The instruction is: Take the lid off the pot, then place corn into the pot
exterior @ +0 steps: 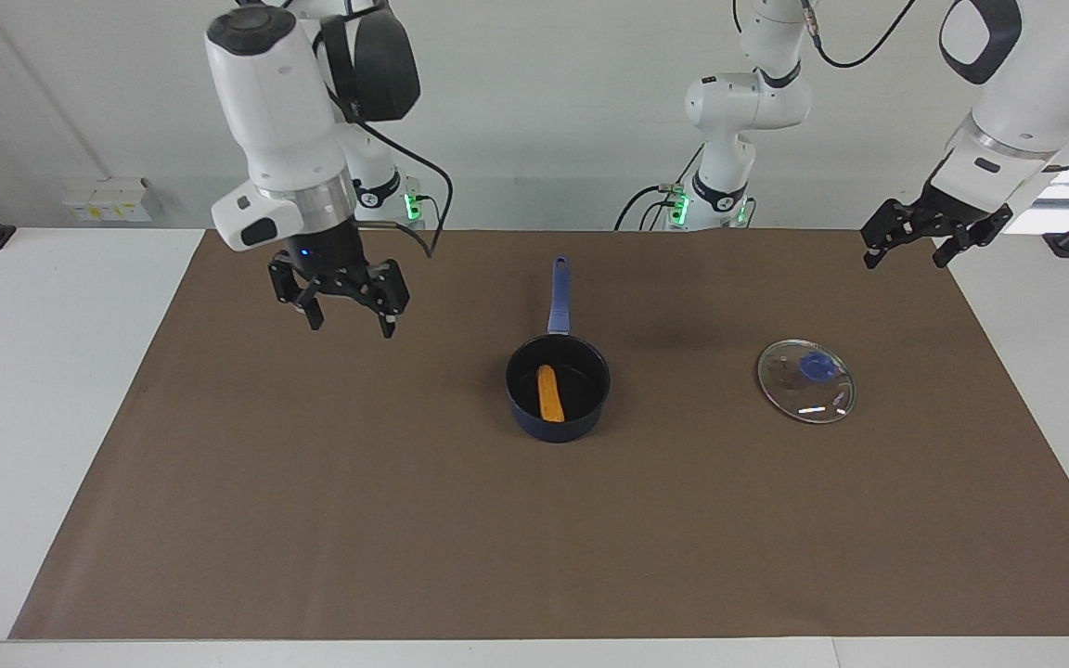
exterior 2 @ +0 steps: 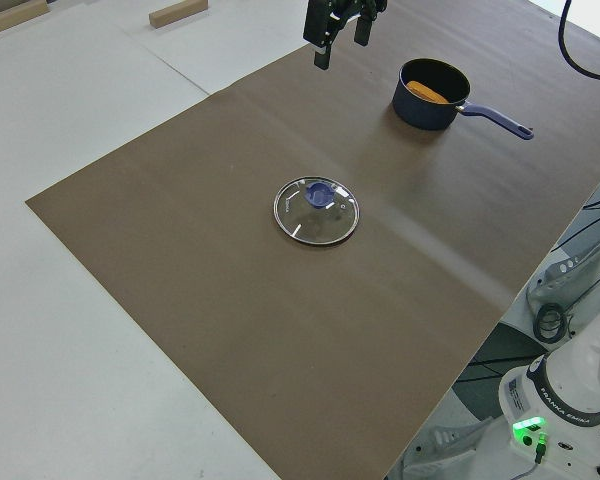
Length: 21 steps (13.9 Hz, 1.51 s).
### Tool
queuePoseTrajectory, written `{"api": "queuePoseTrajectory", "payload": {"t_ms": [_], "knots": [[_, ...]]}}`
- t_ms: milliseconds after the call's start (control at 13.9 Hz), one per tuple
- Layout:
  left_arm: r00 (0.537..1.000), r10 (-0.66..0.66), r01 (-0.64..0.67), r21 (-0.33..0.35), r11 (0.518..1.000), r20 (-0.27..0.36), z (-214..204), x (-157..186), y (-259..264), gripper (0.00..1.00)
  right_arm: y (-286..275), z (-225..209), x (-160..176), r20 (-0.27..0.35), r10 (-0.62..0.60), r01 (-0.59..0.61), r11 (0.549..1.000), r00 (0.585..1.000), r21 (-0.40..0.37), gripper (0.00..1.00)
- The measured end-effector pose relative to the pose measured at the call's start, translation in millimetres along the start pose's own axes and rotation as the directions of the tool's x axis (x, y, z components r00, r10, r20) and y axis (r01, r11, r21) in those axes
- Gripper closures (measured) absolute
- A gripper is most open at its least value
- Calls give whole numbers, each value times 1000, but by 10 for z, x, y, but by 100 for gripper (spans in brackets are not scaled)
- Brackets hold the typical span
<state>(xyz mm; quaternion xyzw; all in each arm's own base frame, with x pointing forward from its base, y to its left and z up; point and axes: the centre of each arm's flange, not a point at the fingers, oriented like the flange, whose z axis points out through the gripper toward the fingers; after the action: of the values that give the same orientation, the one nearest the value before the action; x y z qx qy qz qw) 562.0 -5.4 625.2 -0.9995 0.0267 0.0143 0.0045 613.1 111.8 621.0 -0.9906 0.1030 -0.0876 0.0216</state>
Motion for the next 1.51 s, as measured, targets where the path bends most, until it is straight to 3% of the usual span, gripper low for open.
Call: {"api": "queuePoseTrajectory", "payload": {"t_ms": [646, 1507], "knots": [[1000, 0, 0, 0, 1000, 0, 0, 0, 0, 0, 876, -1023, -441, 70, -71, 73, 997, 995, -22, 0], [1000, 0, 0, 0, 1000, 0, 0, 0, 0, 0, 1219, -712, -490, 155, -63, 70, 997, 986, -38, 0]]}}
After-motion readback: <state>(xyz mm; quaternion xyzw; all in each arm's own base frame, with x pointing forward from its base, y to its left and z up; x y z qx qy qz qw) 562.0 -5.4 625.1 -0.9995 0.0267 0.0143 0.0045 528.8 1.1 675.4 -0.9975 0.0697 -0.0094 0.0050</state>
